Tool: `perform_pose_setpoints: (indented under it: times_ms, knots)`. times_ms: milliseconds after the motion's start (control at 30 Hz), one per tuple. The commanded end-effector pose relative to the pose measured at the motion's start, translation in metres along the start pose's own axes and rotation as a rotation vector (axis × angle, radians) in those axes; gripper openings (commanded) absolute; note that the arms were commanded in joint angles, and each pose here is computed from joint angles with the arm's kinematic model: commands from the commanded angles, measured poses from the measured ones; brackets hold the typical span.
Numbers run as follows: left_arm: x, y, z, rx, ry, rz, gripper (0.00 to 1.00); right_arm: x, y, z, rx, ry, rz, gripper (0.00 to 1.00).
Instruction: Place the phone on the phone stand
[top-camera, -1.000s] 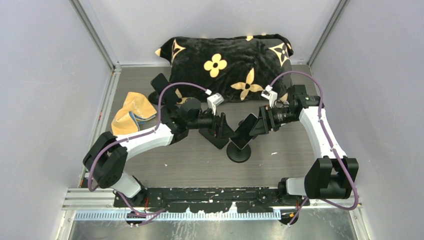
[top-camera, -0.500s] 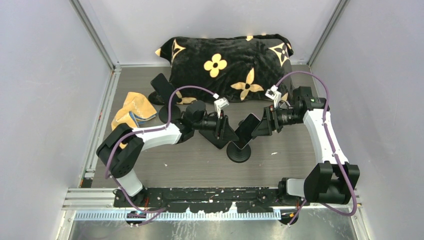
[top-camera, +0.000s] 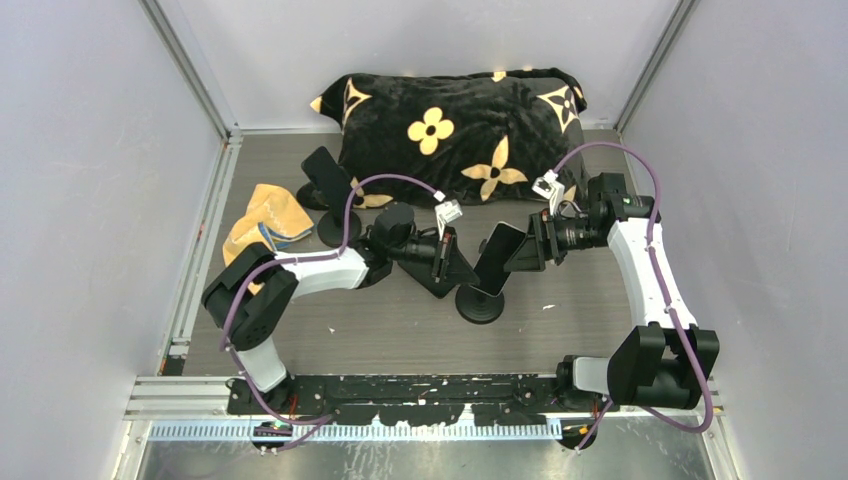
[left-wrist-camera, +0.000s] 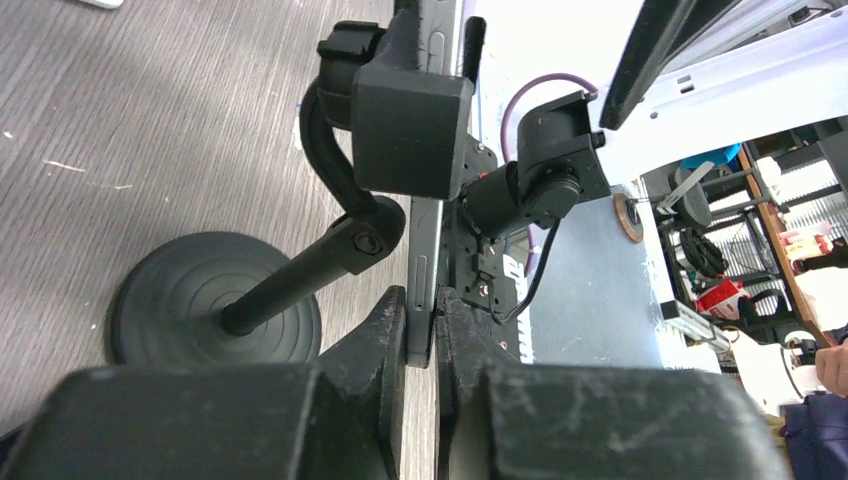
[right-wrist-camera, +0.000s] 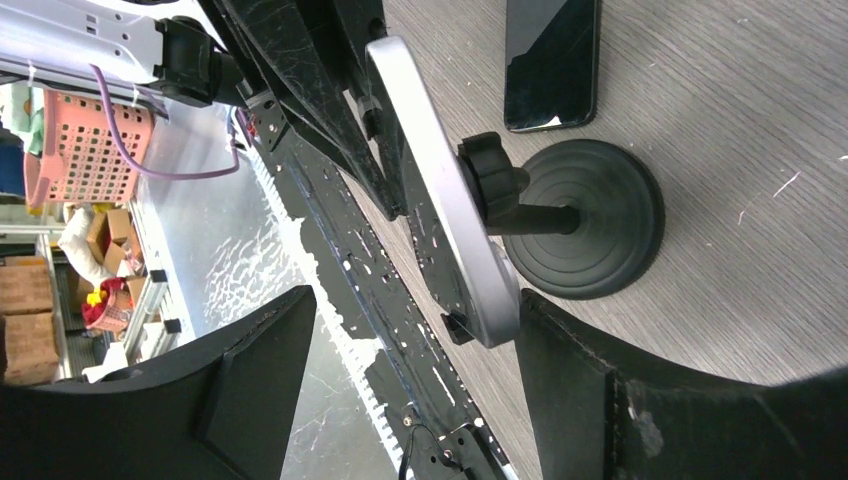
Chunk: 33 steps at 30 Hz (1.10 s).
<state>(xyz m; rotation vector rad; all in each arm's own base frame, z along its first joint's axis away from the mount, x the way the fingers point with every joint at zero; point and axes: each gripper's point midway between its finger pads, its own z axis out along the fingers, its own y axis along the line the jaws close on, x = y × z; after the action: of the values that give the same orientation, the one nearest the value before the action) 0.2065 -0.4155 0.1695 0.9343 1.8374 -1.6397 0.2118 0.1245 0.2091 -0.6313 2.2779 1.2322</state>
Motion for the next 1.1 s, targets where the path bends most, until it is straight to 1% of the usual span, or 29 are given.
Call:
perform_pose_setpoints:
  times_ms: [0, 67, 100, 200, 333, 500, 667, 1067]
  knots:
    - [-0.025, -0.007, 0.0, 0.035, -0.081, 0.085, 0.07, -0.003, 0.009, -0.005, -0.011, -0.03, -0.037, 0.77]
    - [-0.026, -0.008, -0.001, 0.041, -0.091, 0.098, 0.01, -0.003, 0.009, -0.005, -0.01, -0.034, -0.038, 0.77]
    - [-0.026, -0.009, -0.001, 0.042, -0.096, 0.103, 0.01, -0.003, 0.009, -0.006, -0.009, -0.036, -0.038, 0.77]
    - [-0.026, -0.01, -0.004, 0.04, -0.114, 0.119, 0.0, -0.004, 0.009, -0.007, -0.012, -0.044, -0.041, 0.78]
    - [-0.028, -0.012, -0.009, 0.028, -0.146, 0.137, 0.01, -0.005, 0.014, -0.01, -0.027, -0.049, -0.062, 0.85]
    - [-0.031, -0.02, -0.017, 0.037, -0.177, 0.147, 0.0, -0.004, 0.017, -0.012, -0.033, -0.053, -0.082, 0.9]
    - [-0.033, -0.027, -0.026, 0.026, -0.212, 0.151, 0.0, -0.004, 0.022, -0.014, -0.044, -0.065, -0.103, 0.92]
    - [-0.037, -0.045, -0.059, -0.045, -0.285, 0.189, 0.0, -0.002, 0.019, -0.013, -0.051, -0.073, -0.113, 0.92]
